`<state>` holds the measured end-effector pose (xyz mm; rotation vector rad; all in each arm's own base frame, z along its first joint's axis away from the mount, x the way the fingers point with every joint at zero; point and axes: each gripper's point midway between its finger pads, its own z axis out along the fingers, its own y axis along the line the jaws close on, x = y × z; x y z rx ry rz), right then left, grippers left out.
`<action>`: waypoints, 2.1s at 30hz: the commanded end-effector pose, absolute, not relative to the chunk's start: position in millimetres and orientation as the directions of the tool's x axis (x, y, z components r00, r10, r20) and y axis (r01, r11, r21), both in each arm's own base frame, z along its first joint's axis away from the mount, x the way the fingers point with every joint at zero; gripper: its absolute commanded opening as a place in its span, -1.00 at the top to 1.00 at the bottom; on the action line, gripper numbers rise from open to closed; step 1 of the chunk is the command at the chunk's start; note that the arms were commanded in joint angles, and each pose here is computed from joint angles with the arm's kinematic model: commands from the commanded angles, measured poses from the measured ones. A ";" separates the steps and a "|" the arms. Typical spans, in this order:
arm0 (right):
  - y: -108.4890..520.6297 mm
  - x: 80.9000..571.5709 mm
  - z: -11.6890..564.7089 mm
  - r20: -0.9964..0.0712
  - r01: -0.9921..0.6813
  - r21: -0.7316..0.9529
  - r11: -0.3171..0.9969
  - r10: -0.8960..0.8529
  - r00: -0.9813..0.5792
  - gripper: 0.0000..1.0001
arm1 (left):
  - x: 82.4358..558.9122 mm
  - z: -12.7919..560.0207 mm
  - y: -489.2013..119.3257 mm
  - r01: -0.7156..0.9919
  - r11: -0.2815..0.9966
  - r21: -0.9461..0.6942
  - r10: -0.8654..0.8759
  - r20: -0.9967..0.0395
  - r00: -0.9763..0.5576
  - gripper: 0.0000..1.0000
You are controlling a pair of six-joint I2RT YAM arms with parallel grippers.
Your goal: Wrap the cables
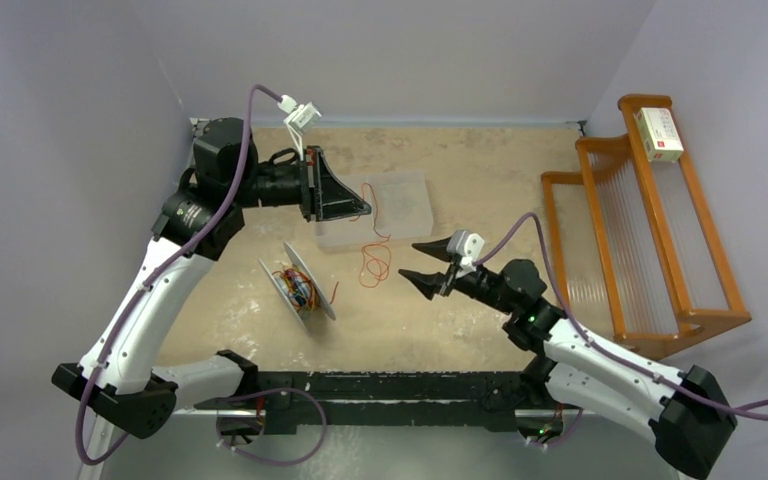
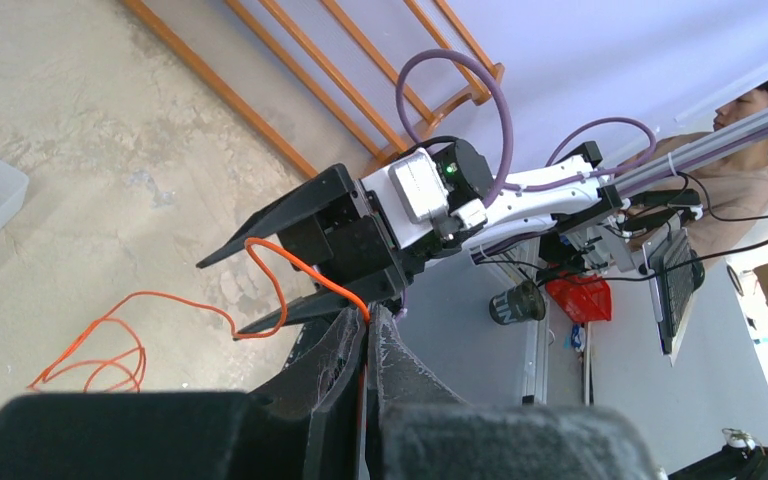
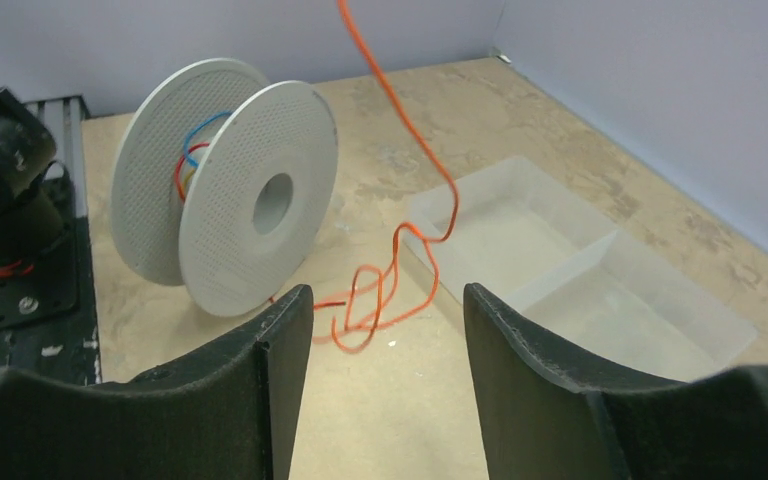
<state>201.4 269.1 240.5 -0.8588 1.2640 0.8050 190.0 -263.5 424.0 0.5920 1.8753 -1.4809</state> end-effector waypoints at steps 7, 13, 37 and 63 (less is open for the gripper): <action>267.9 235.4 256.0 -0.986 -0.803 0.018 0.596 0.144 0.085 -0.01 | 177.4 449.7 -260.7 0.762 0.208 -0.614 -0.072 -0.786 -0.614 1.00; 276.4 246.9 249.9 -0.986 -0.796 0.020 0.605 0.143 0.084 -0.02 | 178.2 447.7 -260.9 0.759 0.212 -0.616 -0.071 -0.784 -0.617 1.00; 311.8 260.7 233.6 -0.991 -0.844 0.060 0.533 0.134 0.014 -0.01 | 175.4 444.7 -259.5 0.757 0.211 -0.618 -0.067 -0.782 -0.620 1.00; 334.3 287.1 200.1 -0.998 -0.837 0.057 0.544 0.050 -0.035 0.12 | 169.1 447.8 -258.9 0.761 0.196 -0.618 -0.064 -0.783 -0.619 1.00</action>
